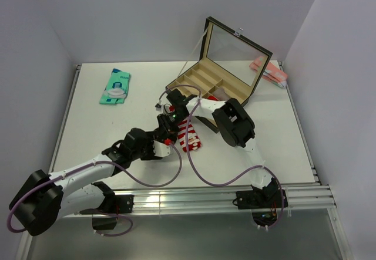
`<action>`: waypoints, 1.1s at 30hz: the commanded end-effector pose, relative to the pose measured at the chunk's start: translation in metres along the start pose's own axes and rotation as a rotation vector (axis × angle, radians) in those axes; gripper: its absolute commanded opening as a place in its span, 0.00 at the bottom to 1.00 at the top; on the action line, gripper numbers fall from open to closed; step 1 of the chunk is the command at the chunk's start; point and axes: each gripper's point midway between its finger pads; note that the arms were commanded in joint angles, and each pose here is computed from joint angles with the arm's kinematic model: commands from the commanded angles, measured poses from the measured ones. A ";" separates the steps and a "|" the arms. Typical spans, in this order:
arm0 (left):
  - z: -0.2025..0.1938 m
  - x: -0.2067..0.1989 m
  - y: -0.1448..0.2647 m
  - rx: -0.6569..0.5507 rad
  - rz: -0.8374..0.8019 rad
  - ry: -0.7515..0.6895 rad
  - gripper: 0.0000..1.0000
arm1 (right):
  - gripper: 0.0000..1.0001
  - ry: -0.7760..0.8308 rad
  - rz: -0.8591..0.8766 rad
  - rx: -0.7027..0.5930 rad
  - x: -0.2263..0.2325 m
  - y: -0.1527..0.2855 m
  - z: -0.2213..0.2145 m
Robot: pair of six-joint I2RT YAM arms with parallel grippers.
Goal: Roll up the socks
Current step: Roll the sock at the center of the board.
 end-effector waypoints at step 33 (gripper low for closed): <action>-0.004 -0.008 -0.028 0.026 -0.036 -0.020 0.71 | 0.06 -0.083 -0.191 0.161 -0.061 -0.024 -0.052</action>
Point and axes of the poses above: each gripper's point midway between its finger pads, its own y axis back along the fingers, its own x axis along the line the jaws close on, z = x × y, and after that the axes turned 7 degrees about y, right-handed
